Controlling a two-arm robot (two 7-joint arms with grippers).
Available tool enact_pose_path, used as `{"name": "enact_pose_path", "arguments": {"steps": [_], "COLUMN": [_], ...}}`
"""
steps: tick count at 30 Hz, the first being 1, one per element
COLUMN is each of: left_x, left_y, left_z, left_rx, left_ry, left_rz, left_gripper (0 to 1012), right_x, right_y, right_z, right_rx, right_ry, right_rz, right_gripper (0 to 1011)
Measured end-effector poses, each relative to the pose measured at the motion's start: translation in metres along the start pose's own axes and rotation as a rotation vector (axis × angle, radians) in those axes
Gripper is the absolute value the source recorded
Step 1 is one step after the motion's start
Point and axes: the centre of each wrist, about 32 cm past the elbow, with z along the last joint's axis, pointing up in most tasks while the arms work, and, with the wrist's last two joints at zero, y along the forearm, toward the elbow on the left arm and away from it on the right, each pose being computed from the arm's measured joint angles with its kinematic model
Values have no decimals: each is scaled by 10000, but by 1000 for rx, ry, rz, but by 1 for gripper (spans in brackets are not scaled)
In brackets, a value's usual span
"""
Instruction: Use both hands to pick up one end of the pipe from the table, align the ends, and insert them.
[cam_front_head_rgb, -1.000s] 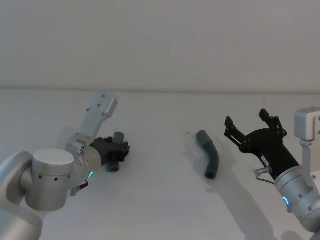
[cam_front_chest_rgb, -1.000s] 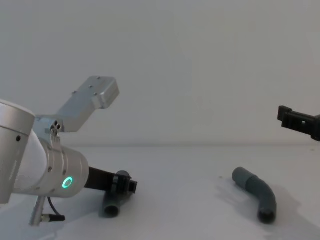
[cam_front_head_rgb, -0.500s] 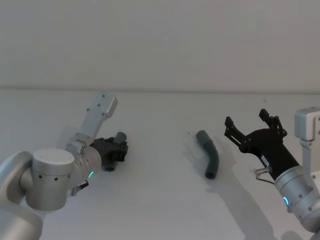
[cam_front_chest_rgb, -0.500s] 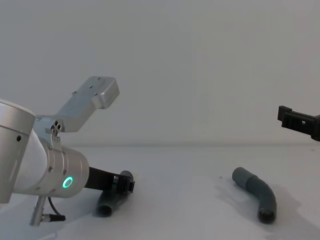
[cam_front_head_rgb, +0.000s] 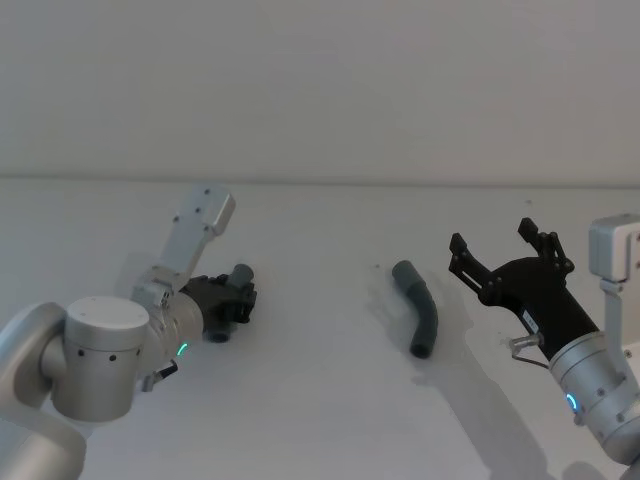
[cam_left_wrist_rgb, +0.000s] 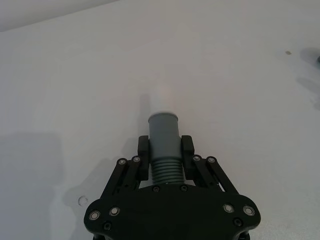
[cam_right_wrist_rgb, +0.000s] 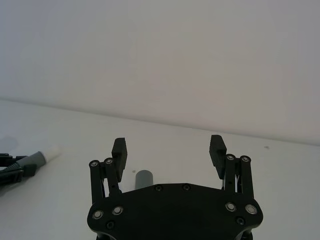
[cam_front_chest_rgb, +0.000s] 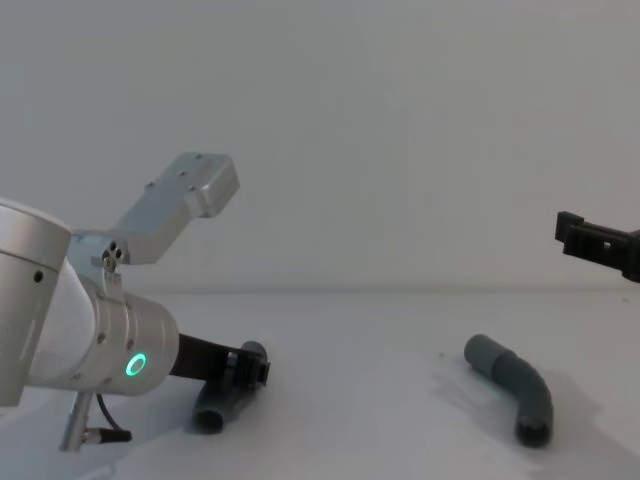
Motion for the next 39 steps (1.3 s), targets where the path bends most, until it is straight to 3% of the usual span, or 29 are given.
{"name": "enact_pose_path", "arguments": {"steps": [18, 24, 39], "left_x": [0, 0, 0], "left_y": [0, 0, 0], "left_z": [0, 0, 0], "left_rx": [0, 0, 0], "left_ry": [0, 0, 0], "left_rz": [0, 0, 0], "left_gripper": [361, 361, 361], "right_x": [3, 1, -68], "right_y": [7, 20, 109], "right_z": [6, 39, 192], "right_rx": [-26, -75, -265], "right_ry": [-4, -7, 18], "right_rz": [14, 41, 121], "right_gripper": [1000, 1000, 1000]}}
